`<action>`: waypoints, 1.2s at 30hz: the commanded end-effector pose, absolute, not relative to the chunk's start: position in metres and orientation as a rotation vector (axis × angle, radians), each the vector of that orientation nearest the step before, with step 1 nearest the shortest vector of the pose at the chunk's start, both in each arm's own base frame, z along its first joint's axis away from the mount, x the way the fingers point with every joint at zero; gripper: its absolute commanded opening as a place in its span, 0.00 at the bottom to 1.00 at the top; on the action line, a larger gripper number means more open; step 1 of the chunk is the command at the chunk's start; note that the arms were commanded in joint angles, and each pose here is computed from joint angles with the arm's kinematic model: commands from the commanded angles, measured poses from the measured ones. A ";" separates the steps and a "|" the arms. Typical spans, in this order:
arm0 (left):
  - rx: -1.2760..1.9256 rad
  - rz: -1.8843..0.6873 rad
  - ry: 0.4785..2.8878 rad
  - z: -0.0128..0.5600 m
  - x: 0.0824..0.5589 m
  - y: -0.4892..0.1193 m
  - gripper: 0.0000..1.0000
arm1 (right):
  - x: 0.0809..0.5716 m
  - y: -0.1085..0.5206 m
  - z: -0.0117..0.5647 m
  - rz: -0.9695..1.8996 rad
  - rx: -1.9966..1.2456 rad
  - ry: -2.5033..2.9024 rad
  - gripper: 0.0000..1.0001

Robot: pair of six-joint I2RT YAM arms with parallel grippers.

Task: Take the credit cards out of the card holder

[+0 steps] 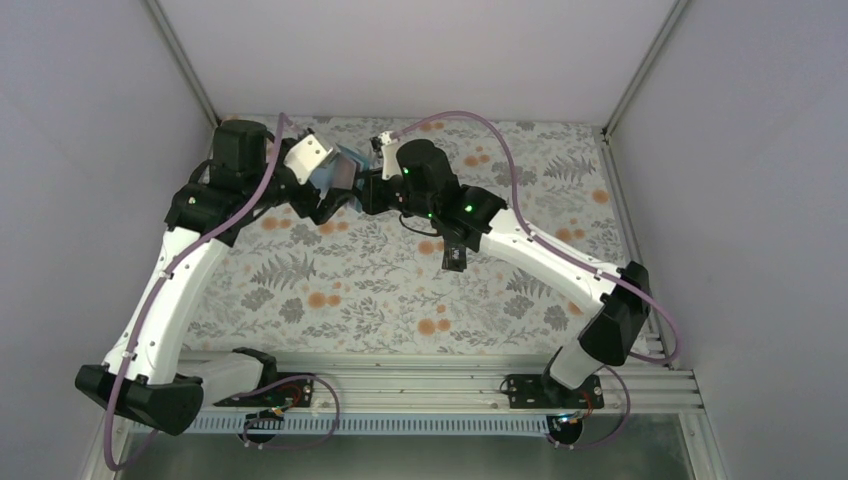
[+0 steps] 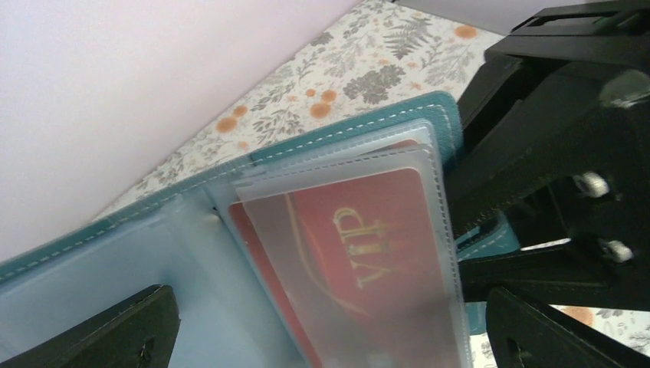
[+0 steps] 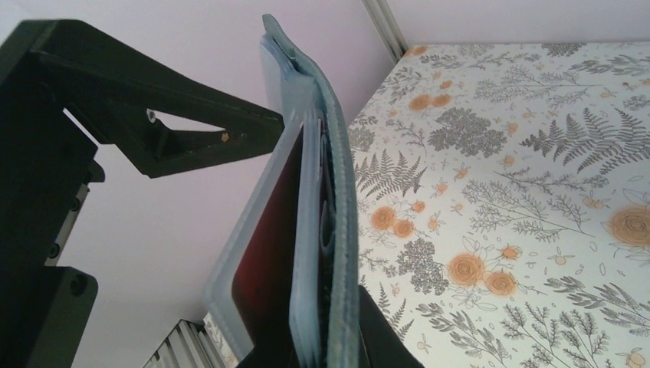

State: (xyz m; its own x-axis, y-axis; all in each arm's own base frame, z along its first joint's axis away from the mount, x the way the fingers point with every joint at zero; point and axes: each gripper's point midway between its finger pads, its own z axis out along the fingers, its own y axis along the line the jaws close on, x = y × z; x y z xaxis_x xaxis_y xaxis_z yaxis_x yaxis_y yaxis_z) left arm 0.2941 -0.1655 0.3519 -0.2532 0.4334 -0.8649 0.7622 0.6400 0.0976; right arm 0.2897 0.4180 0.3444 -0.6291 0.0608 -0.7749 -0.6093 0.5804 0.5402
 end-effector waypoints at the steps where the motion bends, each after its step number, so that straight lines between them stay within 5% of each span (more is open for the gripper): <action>1: 0.924 -0.286 1.889 0.357 0.310 -0.155 1.00 | 0.283 0.424 0.379 1.125 -0.469 1.930 0.04; 12: 0.801 -0.031 1.920 0.367 0.325 -0.118 1.00 | 0.281 0.409 0.389 1.061 -0.488 1.915 0.04; 19: 0.982 -0.414 1.820 0.377 0.285 -0.168 1.00 | 0.286 0.408 0.386 1.049 -0.469 1.920 0.04; 23: 1.015 -0.424 1.846 0.362 0.287 -0.177 1.00 | 0.287 0.414 0.382 1.063 -0.480 1.927 0.04; 36: 0.960 -0.085 1.919 0.347 0.323 -0.158 1.00 | 0.290 0.414 0.381 1.071 -0.479 1.937 0.04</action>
